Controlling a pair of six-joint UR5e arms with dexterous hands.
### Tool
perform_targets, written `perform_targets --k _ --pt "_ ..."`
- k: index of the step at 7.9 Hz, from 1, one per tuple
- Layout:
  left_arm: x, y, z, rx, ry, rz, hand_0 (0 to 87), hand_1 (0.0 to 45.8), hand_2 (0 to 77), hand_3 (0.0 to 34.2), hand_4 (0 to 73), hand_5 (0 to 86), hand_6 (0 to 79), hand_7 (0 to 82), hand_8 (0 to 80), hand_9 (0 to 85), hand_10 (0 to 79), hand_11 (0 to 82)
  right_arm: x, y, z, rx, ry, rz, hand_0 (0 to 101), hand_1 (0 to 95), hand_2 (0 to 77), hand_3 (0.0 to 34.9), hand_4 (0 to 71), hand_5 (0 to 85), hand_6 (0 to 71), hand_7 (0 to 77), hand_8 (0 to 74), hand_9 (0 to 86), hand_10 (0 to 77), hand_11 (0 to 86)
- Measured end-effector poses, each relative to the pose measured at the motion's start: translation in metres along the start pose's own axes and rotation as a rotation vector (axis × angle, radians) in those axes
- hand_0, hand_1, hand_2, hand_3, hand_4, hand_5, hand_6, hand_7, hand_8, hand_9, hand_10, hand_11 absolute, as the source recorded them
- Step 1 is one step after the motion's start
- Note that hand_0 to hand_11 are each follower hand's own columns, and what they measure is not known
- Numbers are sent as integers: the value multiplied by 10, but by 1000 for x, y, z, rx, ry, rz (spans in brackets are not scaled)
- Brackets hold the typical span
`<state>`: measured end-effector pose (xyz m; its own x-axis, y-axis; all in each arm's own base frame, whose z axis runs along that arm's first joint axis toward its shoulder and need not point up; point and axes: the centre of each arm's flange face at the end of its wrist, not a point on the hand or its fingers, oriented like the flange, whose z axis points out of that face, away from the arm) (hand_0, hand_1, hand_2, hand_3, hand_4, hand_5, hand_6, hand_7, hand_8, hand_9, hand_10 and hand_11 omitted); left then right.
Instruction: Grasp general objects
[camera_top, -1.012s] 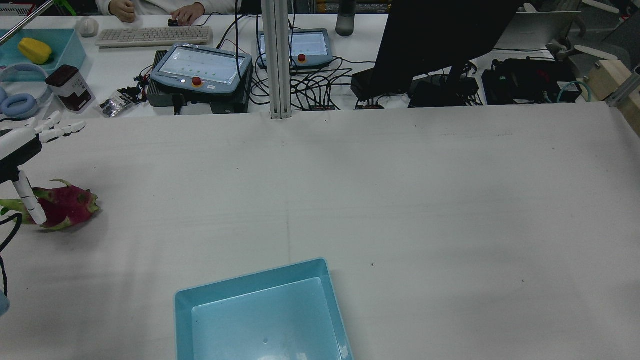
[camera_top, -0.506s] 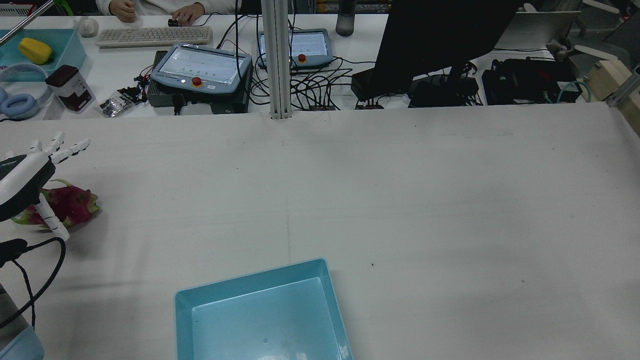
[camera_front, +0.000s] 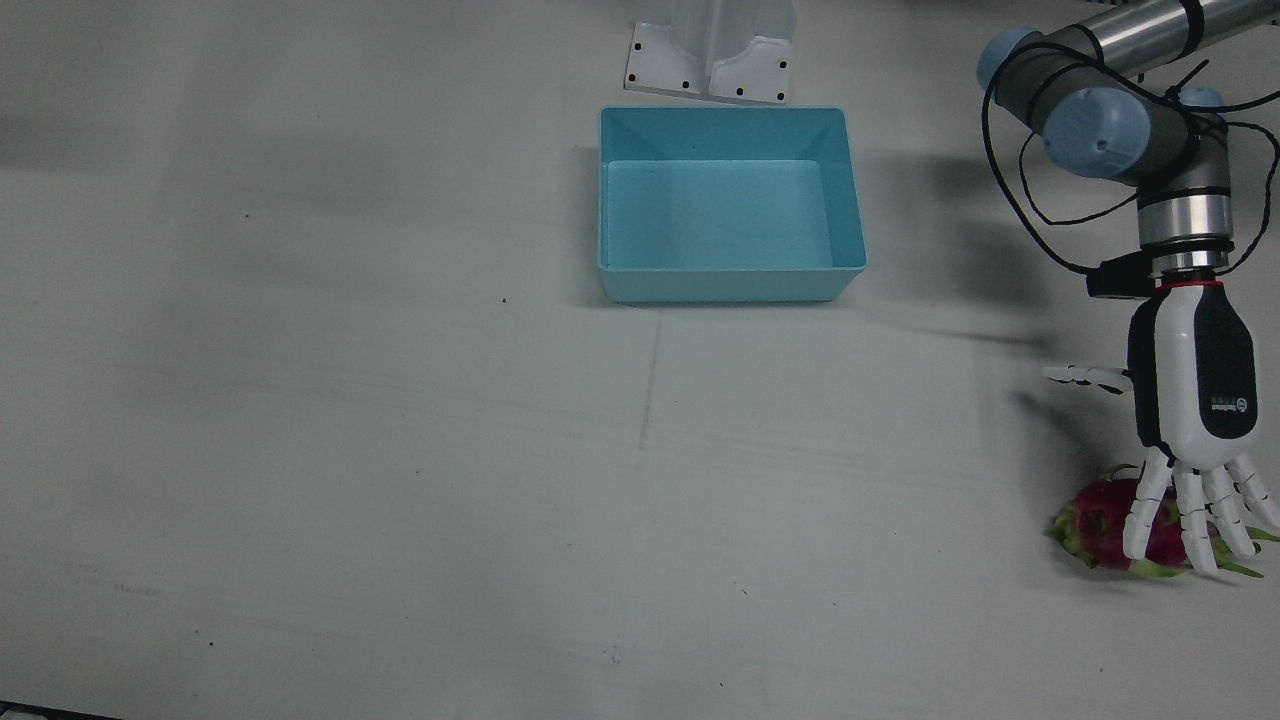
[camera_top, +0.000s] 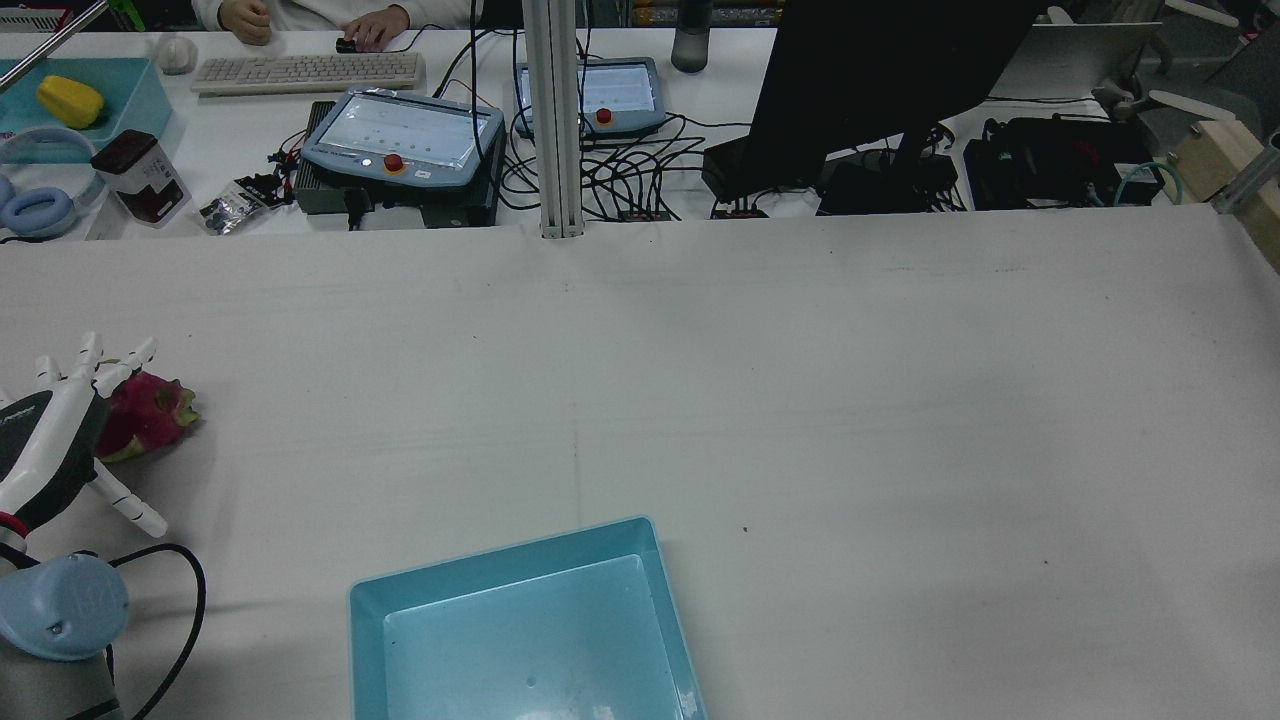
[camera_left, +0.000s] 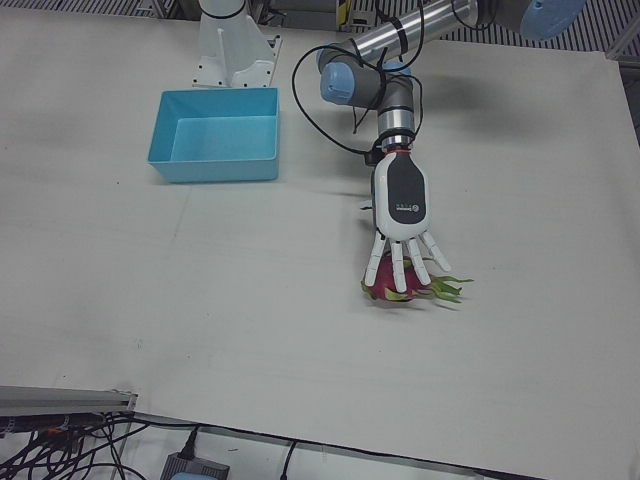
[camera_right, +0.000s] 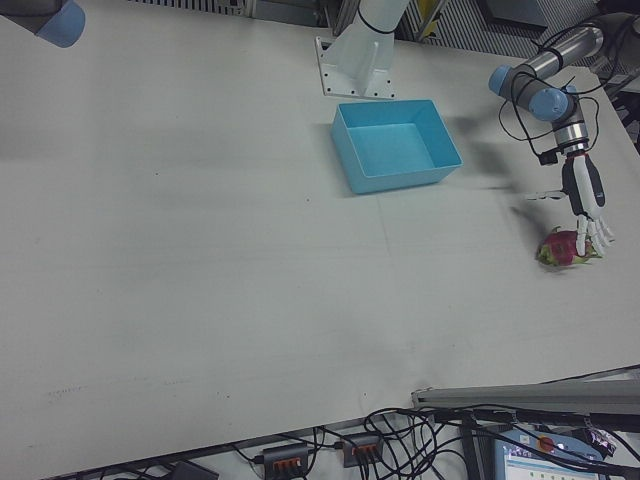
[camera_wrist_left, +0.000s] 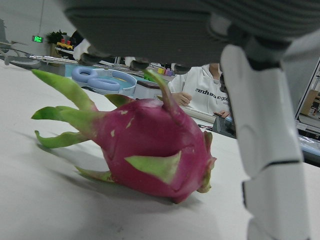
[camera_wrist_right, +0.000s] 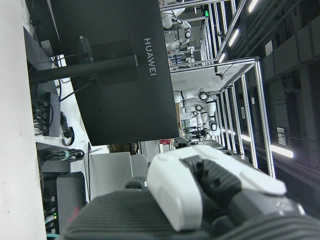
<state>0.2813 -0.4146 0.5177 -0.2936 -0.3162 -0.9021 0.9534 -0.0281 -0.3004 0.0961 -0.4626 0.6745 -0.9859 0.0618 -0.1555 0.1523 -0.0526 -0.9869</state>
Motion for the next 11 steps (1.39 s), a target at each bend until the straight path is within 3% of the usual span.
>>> perform_targets --k 2,7,10,11 --pt "-13 1 -5 43 -11 6 506 0 65 300 0 22 0 5 11 5 5 5 0 0 0 0 1 0 0 949 774 0 0 0 0 0 0 5 0 0" --pt "30 7 -20 95 20 -5 505 0 65 301 0 22 0 5 11 5 5 5 1 0 0 0 2 -1 0 949 774 0 0 0 0 0 0 5 0 5" --pt "36 22 -12 97 91 -33 494 0 65 251 0 22 0 5 11 5 5 5 1 1 0 0 2 0 0 949 774 0 0 0 0 0 0 5 0 5" --pt "35 27 -8 81 115 -51 494 0 65 251 0 22 0 5 11 5 5 5 1 1 0 0 2 0 0 949 774 0 0 0 0 0 0 5 0 5"
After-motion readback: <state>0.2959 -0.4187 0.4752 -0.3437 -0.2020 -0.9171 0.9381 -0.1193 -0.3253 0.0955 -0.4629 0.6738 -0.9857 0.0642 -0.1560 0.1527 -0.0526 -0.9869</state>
